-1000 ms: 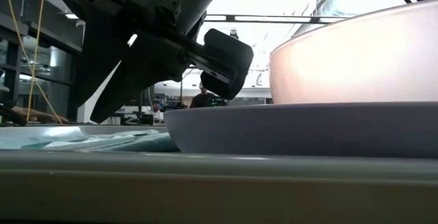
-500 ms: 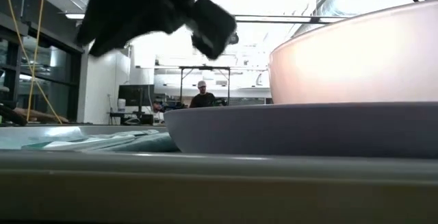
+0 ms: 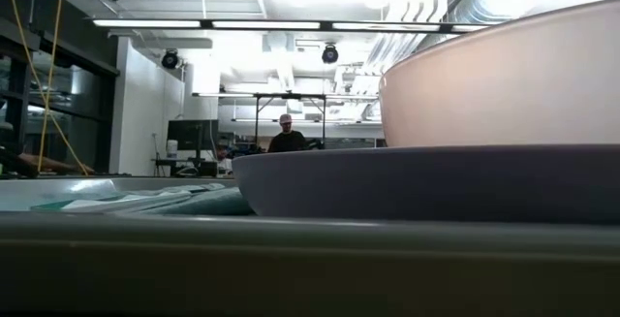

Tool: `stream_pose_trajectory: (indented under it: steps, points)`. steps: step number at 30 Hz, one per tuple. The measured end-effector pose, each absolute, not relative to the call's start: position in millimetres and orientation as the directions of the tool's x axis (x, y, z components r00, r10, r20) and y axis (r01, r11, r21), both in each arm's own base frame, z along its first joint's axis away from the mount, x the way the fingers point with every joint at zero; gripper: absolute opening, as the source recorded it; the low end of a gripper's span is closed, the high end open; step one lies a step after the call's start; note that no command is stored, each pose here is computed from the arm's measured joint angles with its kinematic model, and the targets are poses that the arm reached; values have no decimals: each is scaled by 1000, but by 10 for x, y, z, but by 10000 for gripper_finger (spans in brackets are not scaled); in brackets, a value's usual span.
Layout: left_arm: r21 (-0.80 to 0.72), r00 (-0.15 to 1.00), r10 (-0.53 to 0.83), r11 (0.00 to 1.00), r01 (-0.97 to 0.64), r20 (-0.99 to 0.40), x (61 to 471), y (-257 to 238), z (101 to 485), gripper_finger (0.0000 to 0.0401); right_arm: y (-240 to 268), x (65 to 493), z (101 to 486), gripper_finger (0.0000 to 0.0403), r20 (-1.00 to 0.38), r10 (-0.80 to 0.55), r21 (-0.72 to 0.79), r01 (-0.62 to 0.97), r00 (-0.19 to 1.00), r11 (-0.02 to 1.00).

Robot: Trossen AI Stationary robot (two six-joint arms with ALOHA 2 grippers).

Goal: Set up tray
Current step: Adjust the blue napkin

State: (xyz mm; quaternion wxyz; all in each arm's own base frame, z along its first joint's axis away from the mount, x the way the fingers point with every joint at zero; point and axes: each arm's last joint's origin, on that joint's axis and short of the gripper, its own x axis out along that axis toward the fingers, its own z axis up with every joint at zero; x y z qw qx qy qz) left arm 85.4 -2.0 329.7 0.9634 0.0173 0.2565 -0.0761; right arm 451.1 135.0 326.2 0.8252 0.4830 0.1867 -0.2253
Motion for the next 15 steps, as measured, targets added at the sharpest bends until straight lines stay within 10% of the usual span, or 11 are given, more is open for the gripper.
stream_pose_trajectory:
  steps: [15]
  points:
    - [-310,615,-293,947,83,-732,1135,-54,2495,227,1000,3617,4173,0,-478,-418,440,622,773,648]
